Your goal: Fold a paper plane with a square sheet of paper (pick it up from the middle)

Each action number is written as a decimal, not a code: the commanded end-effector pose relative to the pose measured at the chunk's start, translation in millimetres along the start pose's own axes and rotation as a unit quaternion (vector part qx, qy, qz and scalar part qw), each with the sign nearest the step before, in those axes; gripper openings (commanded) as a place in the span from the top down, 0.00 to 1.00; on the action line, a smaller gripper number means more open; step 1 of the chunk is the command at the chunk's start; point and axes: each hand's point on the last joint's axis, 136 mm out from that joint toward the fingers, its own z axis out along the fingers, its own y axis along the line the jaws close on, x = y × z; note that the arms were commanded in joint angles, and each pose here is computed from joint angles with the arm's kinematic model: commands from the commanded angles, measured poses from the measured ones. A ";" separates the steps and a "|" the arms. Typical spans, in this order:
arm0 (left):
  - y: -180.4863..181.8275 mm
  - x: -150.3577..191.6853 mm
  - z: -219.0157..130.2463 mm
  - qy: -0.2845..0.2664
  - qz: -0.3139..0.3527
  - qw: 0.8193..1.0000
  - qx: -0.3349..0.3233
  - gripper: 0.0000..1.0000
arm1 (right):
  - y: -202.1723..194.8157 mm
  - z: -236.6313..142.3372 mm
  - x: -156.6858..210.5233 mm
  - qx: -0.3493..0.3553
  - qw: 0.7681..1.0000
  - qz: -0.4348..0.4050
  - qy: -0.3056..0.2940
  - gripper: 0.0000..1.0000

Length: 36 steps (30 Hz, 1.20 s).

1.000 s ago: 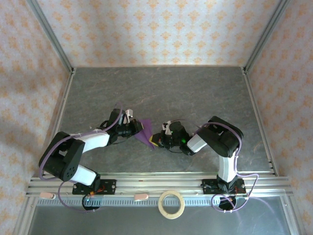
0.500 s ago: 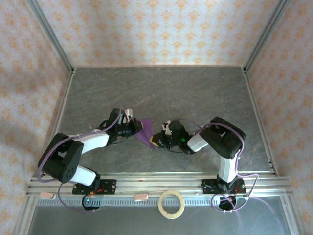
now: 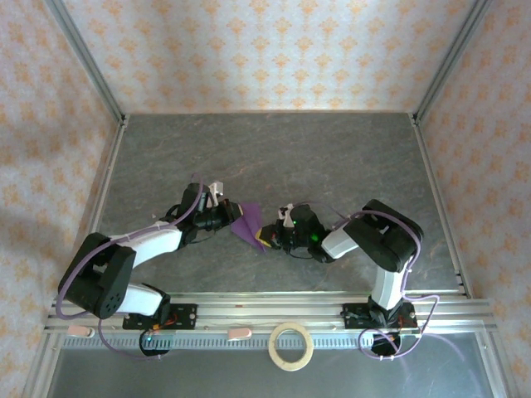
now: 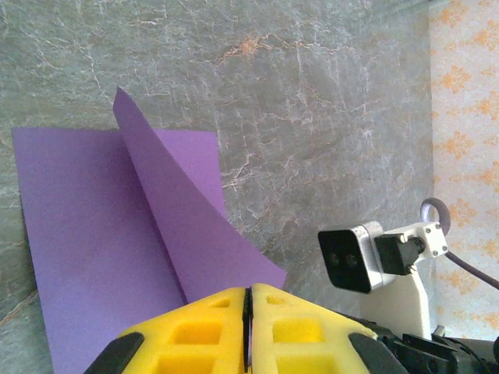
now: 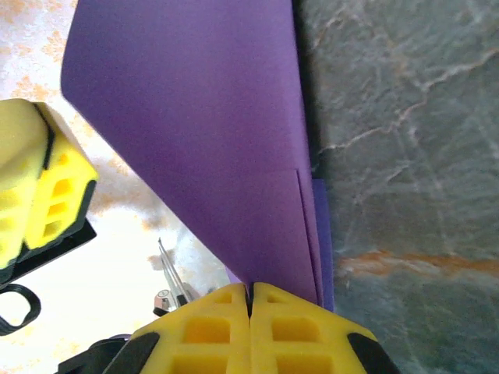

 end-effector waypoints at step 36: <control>78.6 52.0 26.1 0.064 -0.041 0.988 -0.132 0.98 | -18.5 -7.6 -3.7 0.008 0.999 -0.012 -0.030 1.00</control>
